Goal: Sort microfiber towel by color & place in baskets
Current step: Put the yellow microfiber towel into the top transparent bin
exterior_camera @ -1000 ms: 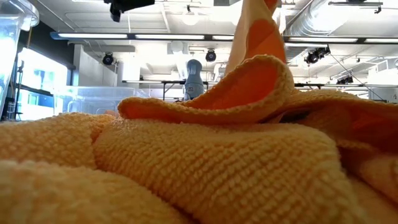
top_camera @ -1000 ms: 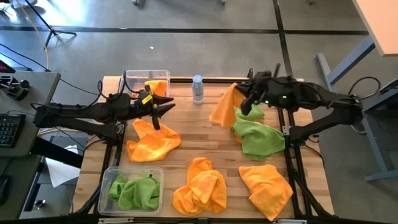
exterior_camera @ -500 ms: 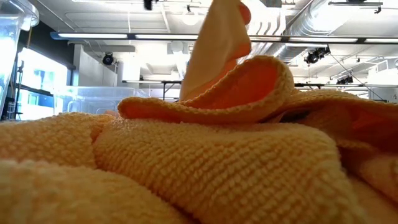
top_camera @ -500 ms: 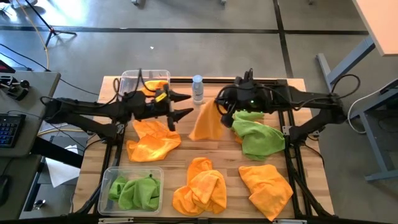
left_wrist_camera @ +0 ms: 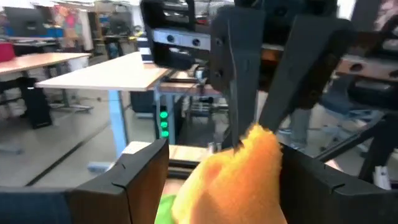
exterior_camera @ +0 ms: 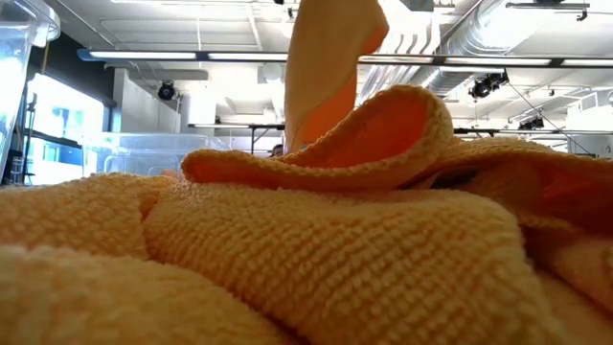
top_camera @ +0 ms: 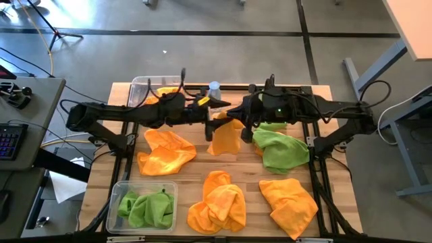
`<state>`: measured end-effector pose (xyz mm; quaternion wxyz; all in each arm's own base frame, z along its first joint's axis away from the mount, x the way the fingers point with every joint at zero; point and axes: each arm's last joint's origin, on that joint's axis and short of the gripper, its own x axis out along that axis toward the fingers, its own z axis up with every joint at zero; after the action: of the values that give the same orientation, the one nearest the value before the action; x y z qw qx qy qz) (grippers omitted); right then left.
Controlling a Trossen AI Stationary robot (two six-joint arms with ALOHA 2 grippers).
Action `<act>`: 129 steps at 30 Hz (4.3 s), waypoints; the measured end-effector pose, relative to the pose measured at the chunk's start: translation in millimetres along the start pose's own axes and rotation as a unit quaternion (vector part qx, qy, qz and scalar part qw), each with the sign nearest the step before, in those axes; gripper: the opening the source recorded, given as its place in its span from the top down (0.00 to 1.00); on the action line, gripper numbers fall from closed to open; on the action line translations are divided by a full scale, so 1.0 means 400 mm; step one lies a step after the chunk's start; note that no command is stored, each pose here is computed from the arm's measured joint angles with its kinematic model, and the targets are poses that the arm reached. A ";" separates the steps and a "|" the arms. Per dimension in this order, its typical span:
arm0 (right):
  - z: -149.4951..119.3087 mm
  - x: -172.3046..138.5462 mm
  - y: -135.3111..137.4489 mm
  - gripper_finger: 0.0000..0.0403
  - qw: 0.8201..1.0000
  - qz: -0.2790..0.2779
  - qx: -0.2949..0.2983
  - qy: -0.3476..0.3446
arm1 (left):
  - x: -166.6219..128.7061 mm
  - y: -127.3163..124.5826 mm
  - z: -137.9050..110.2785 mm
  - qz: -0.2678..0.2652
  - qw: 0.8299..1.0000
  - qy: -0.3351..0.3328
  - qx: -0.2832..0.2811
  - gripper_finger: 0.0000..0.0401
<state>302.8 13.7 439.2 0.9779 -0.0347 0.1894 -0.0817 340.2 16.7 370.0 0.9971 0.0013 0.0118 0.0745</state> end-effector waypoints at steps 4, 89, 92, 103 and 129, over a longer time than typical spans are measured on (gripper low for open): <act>0.009 -0.005 0.013 1.00 1.000 0.009 -0.008 -0.019 | 0.027 -0.003 -0.021 -0.012 1.000 0.021 -0.020 0.39; -0.249 0.003 0.086 0.98 0.875 -0.342 0.181 0.292 | -0.432 0.563 -0.321 0.218 0.873 0.437 -0.006 1.00; -0.305 0.009 0.098 0.98 0.867 -0.334 0.213 0.304 | -0.430 0.566 -0.325 0.212 0.870 0.445 0.003 1.00; -0.463 0.016 0.109 1.00 0.879 -0.235 0.350 0.223 | -0.436 0.549 -0.309 0.242 0.814 0.526 0.038 0.96; -0.487 0.005 0.057 1.00 0.899 -0.197 0.307 0.242 | -0.441 0.515 -0.280 0.259 0.746 0.607 -0.096 0.48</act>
<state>234.7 28.6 255.7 0.8279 0.2517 0.3748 -0.3329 132.5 194.2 263.1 0.7171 -0.1368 0.6062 0.3156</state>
